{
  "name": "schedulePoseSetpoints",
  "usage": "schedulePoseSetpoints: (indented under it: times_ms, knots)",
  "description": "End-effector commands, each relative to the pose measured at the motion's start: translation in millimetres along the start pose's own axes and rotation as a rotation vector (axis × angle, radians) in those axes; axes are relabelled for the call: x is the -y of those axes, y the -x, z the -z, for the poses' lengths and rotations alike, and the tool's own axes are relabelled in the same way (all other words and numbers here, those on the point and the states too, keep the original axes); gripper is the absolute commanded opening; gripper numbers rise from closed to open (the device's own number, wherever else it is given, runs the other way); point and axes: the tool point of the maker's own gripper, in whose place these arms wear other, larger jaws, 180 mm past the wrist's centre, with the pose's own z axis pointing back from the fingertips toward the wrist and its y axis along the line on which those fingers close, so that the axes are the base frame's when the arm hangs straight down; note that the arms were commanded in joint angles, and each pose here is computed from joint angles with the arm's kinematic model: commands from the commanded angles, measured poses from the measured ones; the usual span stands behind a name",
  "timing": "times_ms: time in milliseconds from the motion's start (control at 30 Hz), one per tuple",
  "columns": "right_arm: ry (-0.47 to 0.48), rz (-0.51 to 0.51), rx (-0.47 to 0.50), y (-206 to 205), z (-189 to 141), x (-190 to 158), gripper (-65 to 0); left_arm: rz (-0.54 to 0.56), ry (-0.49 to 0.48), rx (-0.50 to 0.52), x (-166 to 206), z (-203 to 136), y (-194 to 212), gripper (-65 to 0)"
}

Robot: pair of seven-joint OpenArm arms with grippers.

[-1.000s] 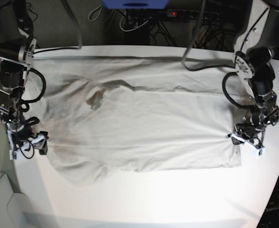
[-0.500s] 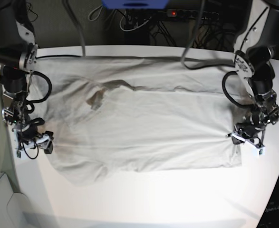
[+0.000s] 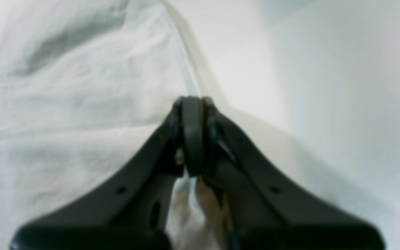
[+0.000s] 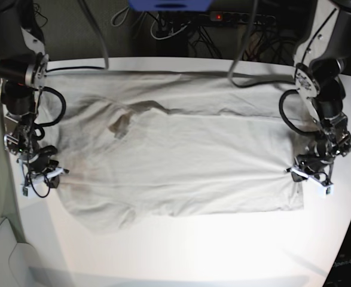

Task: Layout the t-shirt on the table in an organized manner, then fold the t-shirt properly
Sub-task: 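Lift the grasped edge and fold it toward the collar with both grippers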

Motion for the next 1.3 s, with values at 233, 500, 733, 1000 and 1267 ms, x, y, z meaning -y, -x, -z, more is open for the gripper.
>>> schedulePoseSetpoints:
  times_ms: [233, 500, 733, 1000, 1267]
  knots:
    - [-0.143, -0.025, 0.131, -46, -7, -14, -65.0, 0.057, -0.023, 0.074, 0, -8, -38, -64.8]
    - [-0.129, -0.033, 0.155, -61, -11, -3, -65.0, 0.110, -0.042, 0.050, 8, -17, -51, -64.8]
    - [-0.205, -0.059, 0.224, -72, -31, -16, -65.0, 0.139, -0.070, 0.072, 3, -27, -52, -64.8]
    - [-0.201, -0.141, 0.250, -56, -63, -14, -65.0, 0.158, -0.100, 0.049, -7, -37, -41, -64.8]
    - [-0.154, -0.093, 0.293, -64, -71, 5, -65.0, 0.035, -0.033, 0.041, -9, -45, -34, -64.8]
